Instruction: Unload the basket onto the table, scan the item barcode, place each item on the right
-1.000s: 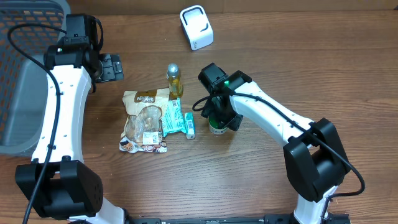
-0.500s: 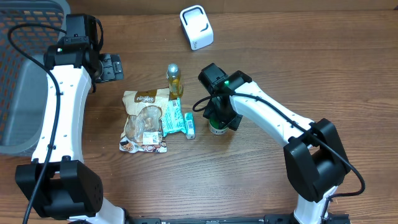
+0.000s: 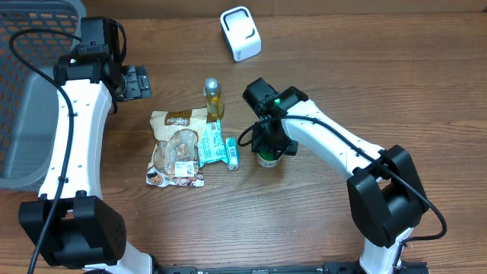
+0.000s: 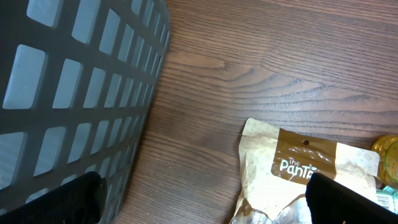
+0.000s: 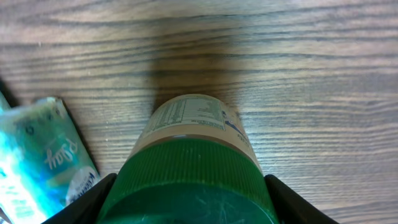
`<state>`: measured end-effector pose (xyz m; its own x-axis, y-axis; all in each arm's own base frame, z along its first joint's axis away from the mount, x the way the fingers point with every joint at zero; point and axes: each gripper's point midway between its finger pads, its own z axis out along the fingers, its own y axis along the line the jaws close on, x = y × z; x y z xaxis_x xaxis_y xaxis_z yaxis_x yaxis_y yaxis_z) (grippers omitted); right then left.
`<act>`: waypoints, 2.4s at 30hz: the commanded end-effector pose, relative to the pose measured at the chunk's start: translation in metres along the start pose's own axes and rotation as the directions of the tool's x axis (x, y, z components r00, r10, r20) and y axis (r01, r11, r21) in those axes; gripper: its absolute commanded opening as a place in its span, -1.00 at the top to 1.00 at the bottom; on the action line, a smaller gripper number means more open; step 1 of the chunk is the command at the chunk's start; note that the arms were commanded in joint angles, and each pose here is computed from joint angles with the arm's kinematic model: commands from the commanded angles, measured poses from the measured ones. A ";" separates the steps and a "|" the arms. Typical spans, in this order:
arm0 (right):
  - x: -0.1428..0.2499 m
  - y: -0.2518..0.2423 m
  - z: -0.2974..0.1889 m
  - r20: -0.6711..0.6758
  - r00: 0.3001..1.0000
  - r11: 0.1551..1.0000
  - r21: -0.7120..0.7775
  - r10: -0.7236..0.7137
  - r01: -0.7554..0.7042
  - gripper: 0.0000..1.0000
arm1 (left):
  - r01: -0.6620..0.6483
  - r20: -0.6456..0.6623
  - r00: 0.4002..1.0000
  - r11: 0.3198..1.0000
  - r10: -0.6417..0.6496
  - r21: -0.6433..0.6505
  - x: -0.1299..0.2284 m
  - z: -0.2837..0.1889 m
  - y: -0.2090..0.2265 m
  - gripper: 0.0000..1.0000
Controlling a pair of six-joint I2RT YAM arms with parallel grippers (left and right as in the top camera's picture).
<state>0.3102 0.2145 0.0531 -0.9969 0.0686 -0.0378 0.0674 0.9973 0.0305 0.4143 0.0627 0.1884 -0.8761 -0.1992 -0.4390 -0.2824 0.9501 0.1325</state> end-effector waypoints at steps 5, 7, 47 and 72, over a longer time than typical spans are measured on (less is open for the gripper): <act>-0.003 0.000 0.001 0.016 0.996 0.996 0.009 -0.086 0.086 -0.12 | 0.002 0.033 0.999 1.000 -0.002 0.002 -0.009 -0.009 0.005 -0.99; -0.003 -0.001 0.001 0.016 0.996 0.996 0.009 -0.086 0.086 -0.18 | 0.002 0.033 0.999 1.000 -0.002 0.002 -0.009 -0.009 0.005 -0.99; -0.023 -0.010 -0.055 0.063 0.998 0.999 -0.042 0.031 -0.028 -1.00 | 0.002 0.033 0.999 1.000 -0.002 0.002 -0.009 -0.009 0.005 -0.99; -0.032 -0.004 -0.056 0.097 0.995 0.997 -0.067 0.032 -0.026 -1.00 | 0.002 0.033 0.999 1.000 -0.002 0.002 -0.009 -0.009 0.005 -0.99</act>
<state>0.3319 0.2027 0.0905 -0.9921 0.0921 -0.0851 0.0871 0.9944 0.0600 0.4143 0.0627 0.1884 -0.8761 -0.1992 -0.4390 -0.2824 0.9501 0.1325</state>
